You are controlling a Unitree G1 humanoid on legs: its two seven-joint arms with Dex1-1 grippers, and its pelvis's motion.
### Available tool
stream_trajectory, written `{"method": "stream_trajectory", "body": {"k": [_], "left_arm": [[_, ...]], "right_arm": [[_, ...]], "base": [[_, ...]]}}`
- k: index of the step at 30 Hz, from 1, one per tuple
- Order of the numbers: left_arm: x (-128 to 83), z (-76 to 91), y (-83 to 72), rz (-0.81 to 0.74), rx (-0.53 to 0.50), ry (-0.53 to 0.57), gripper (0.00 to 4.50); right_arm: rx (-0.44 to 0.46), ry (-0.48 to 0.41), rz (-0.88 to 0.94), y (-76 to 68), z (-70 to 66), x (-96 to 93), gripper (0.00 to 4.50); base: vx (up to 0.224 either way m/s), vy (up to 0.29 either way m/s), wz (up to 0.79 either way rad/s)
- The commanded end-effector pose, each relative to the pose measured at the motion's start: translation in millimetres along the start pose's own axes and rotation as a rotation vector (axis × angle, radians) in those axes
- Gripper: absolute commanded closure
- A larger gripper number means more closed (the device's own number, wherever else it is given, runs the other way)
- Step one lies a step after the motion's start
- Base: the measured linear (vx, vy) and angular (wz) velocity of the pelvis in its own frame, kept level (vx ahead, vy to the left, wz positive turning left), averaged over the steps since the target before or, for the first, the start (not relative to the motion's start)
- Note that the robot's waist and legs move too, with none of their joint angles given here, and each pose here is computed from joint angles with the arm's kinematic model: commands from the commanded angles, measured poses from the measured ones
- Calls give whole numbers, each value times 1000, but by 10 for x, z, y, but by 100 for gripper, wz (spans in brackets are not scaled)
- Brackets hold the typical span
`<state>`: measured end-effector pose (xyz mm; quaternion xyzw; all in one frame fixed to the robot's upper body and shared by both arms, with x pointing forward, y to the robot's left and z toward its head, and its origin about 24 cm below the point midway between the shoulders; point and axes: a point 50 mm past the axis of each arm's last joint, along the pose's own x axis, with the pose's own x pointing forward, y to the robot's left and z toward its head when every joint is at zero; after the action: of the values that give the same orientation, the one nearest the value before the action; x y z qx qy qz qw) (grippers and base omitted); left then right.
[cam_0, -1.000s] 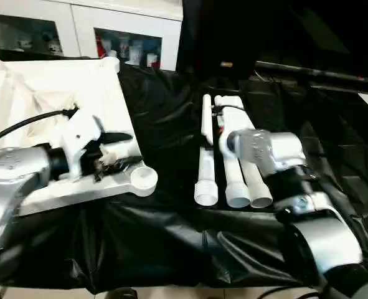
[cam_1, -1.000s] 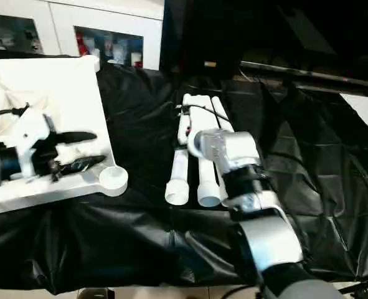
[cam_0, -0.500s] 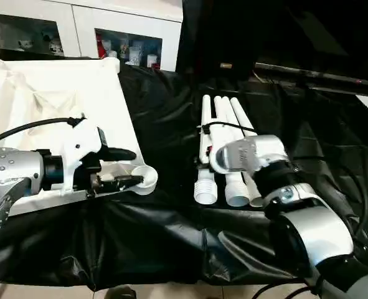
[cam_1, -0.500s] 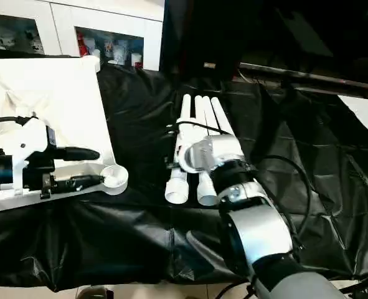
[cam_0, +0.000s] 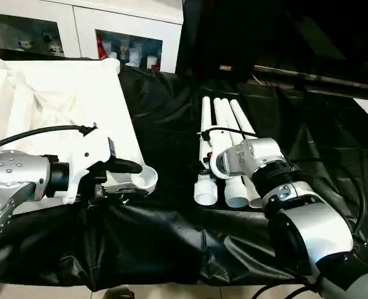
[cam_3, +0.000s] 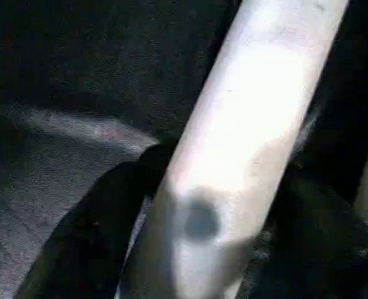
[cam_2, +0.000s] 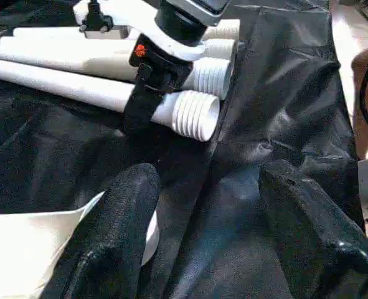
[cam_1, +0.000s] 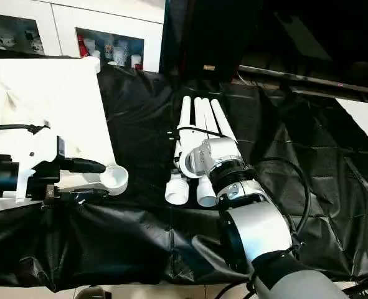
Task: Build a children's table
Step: Pick table leg
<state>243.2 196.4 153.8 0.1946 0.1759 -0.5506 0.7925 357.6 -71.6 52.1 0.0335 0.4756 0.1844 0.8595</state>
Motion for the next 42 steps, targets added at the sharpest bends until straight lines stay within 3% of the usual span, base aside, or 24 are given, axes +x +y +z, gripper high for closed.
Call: {"method": "stream_trajectory", "body": {"k": [1,13,17,18,20,21,22,24,25,26,27,30,32,34,38,42], "left_arm": [[40,75,-9,-9,36,-4,155],[112,102,38,33,58,-4,155],[195,160,196,174,106,-74,155],[244,193,327,269,82,-130,155],[282,216,407,326,62,-169,155],[360,232,530,403,-18,-219,155],[412,252,600,441,-86,-260,127],[461,271,648,462,-151,-295,120],[507,289,675,461,-226,-331,115],[657,367,725,449,-412,-441,102],[674,375,729,447,-432,-452,102],[924,548,719,367,-643,-582,75],[943,577,711,354,-652,-595,71],[1062,710,595,251,-674,-646,50],[1176,732,529,261,-698,-602,12],[1195,826,434,160,-767,-661,0]], "right_arm": [[18,23,-28,-86,-25,-7,147],[87,0,-45,-214,-33,-25,234],[145,-51,-11,-232,22,-63,259],[158,-123,39,-209,97,-99,262],[166,-179,83,-189,148,-128,264],[156,-337,180,-150,247,-195,264],[139,-452,230,-141,292,-249,264],[119,-538,264,-139,314,-298,264],[96,-587,285,-144,308,-331,265],[55,-662,370,-148,233,-417,265],[52,-671,380,-147,225,-428,265],[17,-774,518,-99,120,-650,266],[12,-778,534,-85,106,-678,266],[-115,-796,583,9,-19,-738,266],[-127,-820,674,88,-75,-821,266],[-257,-751,612,182,-142,-739,266]], "base": [[0,0,0],[0,0,0],[0,0,0],[0,0,0],[0,0,0],[0,0,0],[0,0,0],[0,0,0],[0,0,0],[0,0,0],[0,0,0],[0,0,0],[0,0,0],[0,0,0],[0,0,0],[0,0,0]]}}
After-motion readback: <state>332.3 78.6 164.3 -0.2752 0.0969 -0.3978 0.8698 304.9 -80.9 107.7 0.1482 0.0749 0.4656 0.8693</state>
